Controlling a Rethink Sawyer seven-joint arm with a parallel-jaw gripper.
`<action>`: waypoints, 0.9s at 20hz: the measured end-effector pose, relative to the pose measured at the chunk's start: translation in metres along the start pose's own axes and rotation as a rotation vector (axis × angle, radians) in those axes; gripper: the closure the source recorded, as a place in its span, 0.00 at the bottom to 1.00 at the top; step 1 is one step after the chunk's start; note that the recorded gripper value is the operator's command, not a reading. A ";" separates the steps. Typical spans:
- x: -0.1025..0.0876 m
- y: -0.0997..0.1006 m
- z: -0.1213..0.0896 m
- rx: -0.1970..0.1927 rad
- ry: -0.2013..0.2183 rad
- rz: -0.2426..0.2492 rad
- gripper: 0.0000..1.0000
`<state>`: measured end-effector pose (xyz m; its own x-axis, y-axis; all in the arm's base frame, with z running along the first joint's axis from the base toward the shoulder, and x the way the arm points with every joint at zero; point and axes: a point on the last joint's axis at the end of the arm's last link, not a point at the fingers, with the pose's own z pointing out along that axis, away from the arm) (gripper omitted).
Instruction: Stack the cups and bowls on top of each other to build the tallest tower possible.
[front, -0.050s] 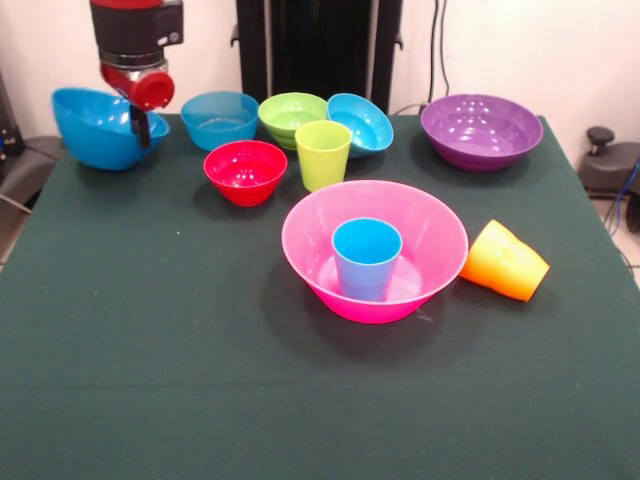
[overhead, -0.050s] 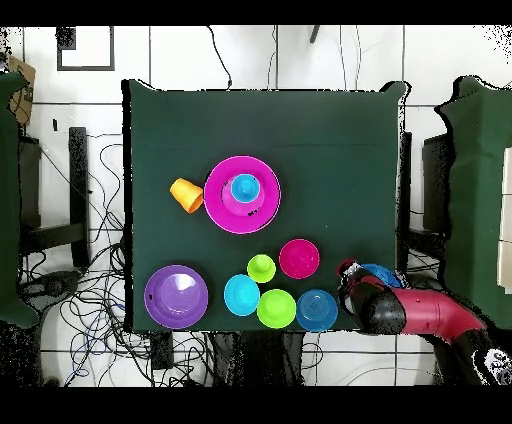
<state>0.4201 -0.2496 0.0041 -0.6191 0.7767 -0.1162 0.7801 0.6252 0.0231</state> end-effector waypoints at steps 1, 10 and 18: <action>-0.002 0.000 -0.001 0.002 -0.007 -0.003 1.00; -0.005 0.000 -0.004 0.013 -0.032 -0.044 1.00; -0.027 0.020 -0.072 0.030 -0.076 0.052 1.00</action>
<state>0.4461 -0.2530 0.0791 -0.5697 0.7995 -0.1903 0.8142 0.5805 0.0014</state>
